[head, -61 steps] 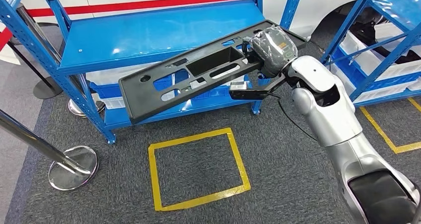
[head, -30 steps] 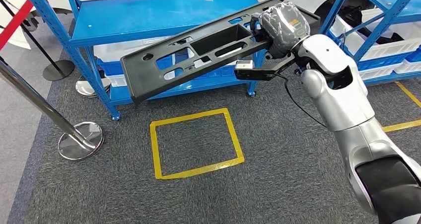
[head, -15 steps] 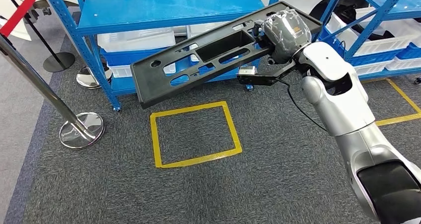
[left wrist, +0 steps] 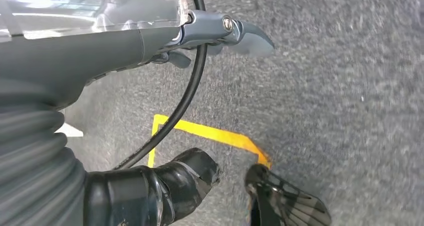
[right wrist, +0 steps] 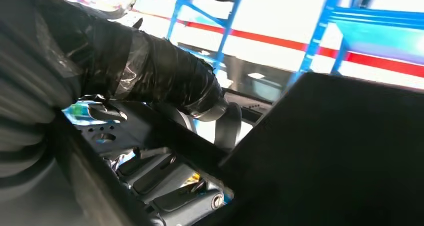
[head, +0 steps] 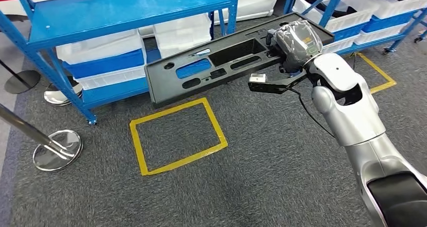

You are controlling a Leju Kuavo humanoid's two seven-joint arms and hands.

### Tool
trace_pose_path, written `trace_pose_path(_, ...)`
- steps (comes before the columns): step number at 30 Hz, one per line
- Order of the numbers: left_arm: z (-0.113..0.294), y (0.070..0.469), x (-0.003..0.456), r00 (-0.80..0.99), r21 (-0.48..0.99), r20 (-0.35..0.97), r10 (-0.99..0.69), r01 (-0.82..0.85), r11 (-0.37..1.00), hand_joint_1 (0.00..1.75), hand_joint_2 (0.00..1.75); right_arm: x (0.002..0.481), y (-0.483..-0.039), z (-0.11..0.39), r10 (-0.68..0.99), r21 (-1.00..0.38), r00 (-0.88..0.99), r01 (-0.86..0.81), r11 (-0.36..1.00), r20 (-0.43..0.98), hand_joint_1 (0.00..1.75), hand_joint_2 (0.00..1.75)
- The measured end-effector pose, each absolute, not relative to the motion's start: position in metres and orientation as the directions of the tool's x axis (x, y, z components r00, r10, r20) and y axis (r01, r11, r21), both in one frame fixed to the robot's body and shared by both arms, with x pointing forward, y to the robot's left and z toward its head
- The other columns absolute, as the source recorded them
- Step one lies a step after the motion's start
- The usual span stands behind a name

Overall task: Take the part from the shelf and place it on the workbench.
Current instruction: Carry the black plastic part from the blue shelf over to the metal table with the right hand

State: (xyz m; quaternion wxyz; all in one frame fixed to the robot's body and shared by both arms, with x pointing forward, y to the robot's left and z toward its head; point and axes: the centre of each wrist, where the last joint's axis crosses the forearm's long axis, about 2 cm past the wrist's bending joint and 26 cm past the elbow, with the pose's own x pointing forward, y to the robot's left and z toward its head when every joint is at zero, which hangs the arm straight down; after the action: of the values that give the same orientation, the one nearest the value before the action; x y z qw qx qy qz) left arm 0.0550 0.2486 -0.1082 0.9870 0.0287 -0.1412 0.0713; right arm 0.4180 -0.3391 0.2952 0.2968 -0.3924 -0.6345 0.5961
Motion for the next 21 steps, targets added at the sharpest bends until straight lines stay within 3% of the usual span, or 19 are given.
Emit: trace_pose_path(21, -0.108, 0.245, 0.056, 0.948, 0.047, 0.296, 0.119, -0.139, 0.989, 0.00, 1.75, 0.416, -0.358, 0.306, 0.878, -0.979, -0.452, 0.187, -0.080, -0.158, 1.75, 1.75)
